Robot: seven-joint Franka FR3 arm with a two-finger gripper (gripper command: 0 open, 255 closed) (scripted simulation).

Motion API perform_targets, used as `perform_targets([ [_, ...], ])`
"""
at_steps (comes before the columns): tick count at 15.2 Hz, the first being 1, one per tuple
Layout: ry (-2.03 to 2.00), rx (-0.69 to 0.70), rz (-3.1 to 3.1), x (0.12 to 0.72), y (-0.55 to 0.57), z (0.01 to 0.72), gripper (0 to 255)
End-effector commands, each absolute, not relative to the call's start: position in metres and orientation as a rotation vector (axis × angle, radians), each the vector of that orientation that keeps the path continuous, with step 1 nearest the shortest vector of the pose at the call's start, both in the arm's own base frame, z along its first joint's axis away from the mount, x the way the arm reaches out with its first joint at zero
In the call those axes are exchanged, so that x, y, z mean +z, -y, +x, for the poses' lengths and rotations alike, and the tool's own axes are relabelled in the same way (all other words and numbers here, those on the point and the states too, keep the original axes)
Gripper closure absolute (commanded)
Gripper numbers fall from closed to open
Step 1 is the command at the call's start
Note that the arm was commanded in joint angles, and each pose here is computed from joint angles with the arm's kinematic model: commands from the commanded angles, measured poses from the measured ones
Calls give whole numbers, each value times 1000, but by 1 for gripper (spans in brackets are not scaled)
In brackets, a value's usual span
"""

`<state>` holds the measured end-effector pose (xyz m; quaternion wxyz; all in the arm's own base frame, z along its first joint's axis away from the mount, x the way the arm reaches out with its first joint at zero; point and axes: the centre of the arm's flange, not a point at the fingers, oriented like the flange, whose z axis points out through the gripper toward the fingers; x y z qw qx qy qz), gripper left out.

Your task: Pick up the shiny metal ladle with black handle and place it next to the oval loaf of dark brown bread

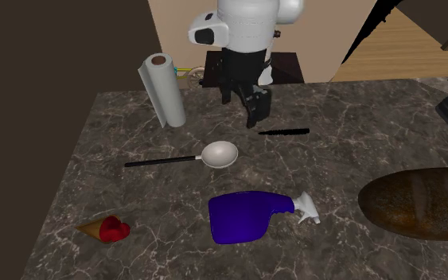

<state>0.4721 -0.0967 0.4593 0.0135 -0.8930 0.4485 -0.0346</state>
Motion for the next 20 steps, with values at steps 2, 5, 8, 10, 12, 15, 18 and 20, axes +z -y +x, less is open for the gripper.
perform_targets([
  [2,-1569,-138,-2694,440,123,487,0],
  [5,-1731,-165,-2600,420,151,501,0],
  [8,-1887,-191,-2495,401,181,512,0],
  [10,-1988,-209,-2420,389,201,517,0],
  [12,-2086,-226,-2341,377,222,521,0],
  [15,-2117,-231,-2315,362,230,523,0],
  [18,-2117,-231,-2315,347,231,525,0],
  [20,-2117,-231,-2315,336,233,526,0],
])
